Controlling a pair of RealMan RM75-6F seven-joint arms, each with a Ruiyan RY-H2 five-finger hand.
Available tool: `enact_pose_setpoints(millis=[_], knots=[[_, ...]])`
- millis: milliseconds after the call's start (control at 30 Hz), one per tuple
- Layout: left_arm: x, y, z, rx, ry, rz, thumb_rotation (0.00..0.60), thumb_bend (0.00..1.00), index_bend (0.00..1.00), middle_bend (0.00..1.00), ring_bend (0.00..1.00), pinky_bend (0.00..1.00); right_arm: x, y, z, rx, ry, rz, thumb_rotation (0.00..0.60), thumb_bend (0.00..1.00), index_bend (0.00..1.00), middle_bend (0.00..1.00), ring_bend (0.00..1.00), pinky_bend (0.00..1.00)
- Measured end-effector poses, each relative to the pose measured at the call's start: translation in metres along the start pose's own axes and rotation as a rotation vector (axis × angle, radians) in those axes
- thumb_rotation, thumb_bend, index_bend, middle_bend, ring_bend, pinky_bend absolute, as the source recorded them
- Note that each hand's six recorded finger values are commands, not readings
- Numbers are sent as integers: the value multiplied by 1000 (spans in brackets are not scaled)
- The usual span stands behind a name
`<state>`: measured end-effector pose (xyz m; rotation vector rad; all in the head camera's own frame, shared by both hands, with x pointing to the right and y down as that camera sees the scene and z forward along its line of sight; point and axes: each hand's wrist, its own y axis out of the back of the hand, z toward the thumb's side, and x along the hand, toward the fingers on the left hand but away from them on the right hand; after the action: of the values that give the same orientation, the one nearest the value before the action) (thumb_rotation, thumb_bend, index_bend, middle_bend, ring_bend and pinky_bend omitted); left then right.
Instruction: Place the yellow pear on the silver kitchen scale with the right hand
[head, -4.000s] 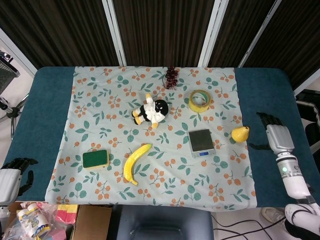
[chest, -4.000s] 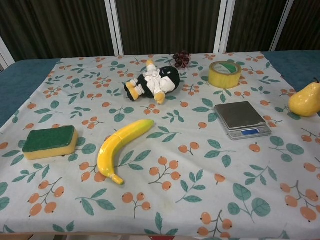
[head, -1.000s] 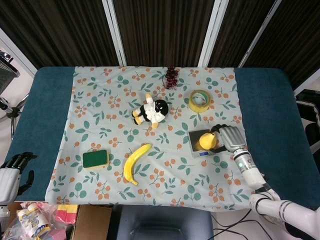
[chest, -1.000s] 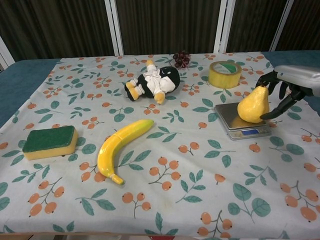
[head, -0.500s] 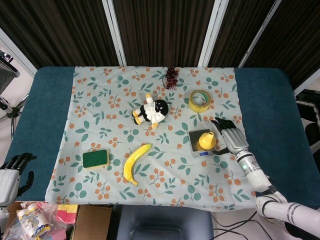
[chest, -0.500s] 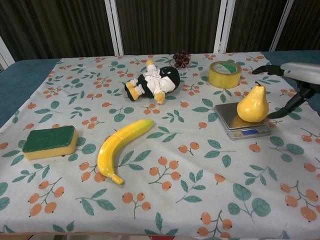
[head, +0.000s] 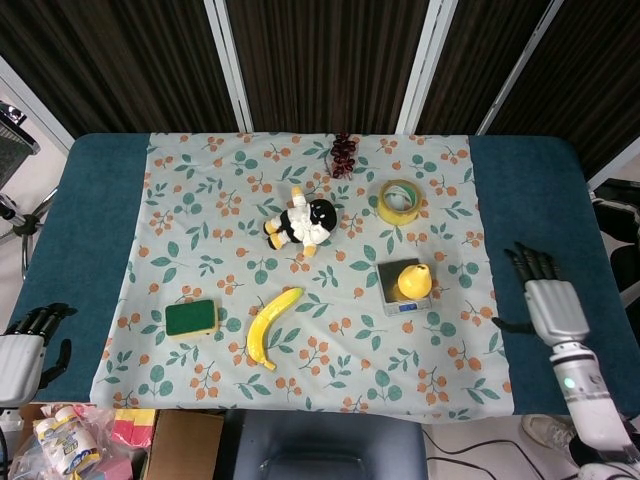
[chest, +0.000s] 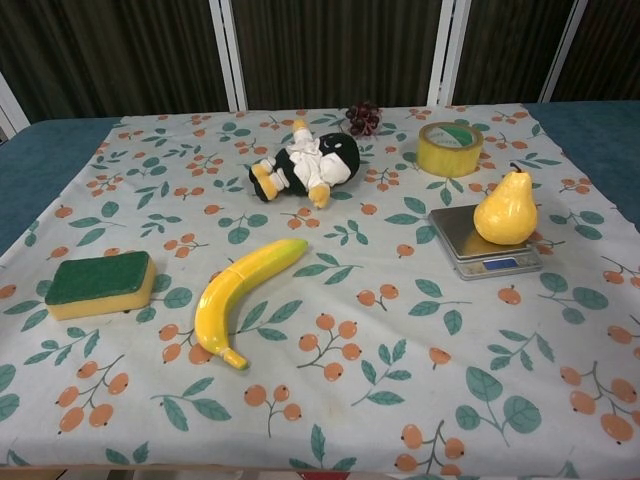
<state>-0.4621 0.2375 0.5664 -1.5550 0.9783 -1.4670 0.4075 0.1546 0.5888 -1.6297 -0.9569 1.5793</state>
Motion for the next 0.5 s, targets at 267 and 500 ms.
enact_pose_setpoints(millis=[267,500], knots=[[1,-1,2,9,-3,-6,600,522,275,233,243,447,47,7,-58,24,-201,-45,600,262,20,33,0,134],[-1,-1,2,6,-3,-5,600,520,274,232,243,447,48,4,-53,51,-177,-26,600,262,20,33,0,134]])
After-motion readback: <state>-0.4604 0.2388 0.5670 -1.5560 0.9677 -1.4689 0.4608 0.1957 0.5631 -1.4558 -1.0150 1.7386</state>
